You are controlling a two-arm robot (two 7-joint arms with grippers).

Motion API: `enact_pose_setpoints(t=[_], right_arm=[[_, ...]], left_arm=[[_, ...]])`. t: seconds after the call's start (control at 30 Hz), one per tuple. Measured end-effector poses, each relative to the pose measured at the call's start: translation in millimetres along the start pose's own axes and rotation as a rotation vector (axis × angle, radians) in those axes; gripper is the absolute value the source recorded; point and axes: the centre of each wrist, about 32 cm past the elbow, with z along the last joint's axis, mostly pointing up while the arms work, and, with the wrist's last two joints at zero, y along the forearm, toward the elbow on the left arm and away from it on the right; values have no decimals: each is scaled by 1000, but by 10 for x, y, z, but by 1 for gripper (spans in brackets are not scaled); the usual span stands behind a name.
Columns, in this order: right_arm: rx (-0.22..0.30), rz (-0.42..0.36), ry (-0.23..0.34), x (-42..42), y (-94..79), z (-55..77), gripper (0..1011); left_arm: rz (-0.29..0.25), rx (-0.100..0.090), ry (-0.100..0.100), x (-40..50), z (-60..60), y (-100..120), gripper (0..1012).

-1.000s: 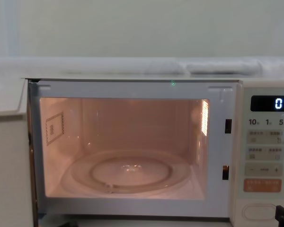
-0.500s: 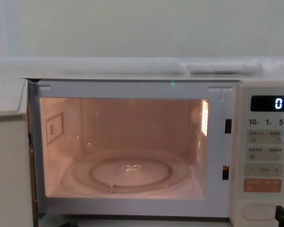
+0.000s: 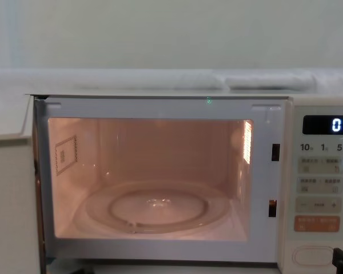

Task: Press the button to open the microwave door with one hand; close the microwave door with the other hand.

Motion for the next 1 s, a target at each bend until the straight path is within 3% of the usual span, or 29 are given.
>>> enact_pose_setpoints(t=[0.23,0.73,1.0], right_arm=[[0,0,0,0,0,0,1002],[0,0,0,0,0,0,1002],[0,0,0,0,0,0,1002]], left_arm=[[0,0,0,0,0,0,789],[0,0,0,0,0,0,268],[0,0,0,0,0,0,46]])
